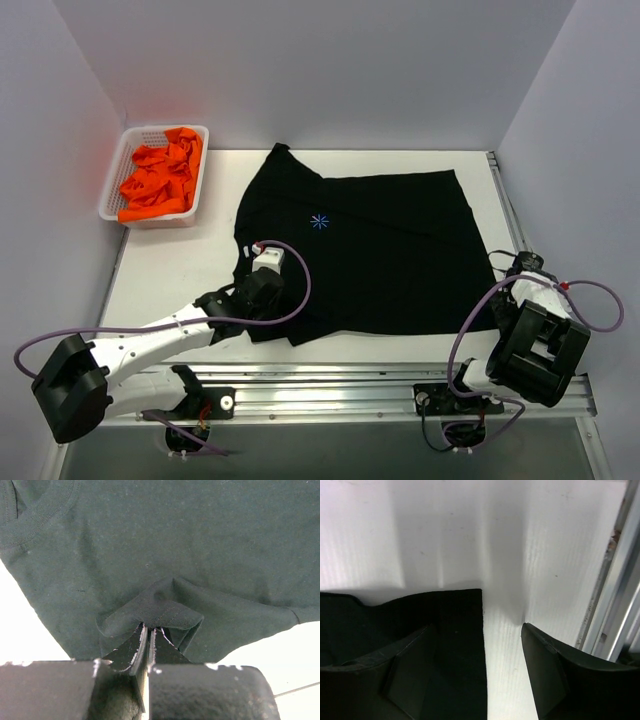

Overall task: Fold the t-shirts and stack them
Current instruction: Fold the tshirt

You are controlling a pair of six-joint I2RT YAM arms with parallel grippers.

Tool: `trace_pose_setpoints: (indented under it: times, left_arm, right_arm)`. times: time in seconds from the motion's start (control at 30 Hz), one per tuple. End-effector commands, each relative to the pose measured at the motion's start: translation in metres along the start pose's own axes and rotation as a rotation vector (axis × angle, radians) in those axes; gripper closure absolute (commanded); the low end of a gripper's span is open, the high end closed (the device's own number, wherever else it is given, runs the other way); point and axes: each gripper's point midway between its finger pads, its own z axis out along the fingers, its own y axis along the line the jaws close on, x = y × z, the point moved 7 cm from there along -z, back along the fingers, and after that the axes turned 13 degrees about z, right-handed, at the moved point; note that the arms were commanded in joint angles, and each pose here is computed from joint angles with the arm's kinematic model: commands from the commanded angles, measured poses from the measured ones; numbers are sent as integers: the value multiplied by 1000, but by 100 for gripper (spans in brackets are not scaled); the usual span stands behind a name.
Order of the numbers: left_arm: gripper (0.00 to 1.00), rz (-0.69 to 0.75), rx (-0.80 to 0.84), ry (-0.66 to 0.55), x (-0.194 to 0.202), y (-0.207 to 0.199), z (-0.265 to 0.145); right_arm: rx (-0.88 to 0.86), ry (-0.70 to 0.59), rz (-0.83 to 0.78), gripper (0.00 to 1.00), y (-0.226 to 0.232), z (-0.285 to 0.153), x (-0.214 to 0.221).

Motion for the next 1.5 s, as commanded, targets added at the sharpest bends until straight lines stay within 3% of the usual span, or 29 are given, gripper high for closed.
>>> trace_pose_setpoints:
  times: [0.0,0.1,0.17,0.23,0.43,0.6,0.77,0.93,1.47]
  left_arm:
    - [98,-9,8,-62,-17,-5,-1]
    - [98,-7,6,-58,-17,-5,0]
    - [98,-6,6,-56,-16,-6,1]
    - [98,-5,7,-57,-17,-6,1]
    - [98,-1,5,-54,-16,-7,1]
    - [98,3,4,-51,-16,-8,2]
    - [98,10,-8,-51,-17,-8,2]
    - [98,8,-53,-59,-23,-3,-9]
    - [98,-38,-77,-200,-74,-5,-96]
  right_arm:
    - [39,61,-39,35,-8,9,11]
    - [28,55,-33,36,-6,9,10]
    - [16,51,-31,52,-5,8,9]
    - [-6,53,-37,82,-2,8,8]
    - [-38,131,-70,100,-1,22,20]
    - [-66,159,-69,100,-4,25,27]
    - [-128,91,-52,100,1,6,14]
    - [-204,-56,-34,100,-1,-34,-12]
    - [-555,-142,-60,100,5,-126,-30]
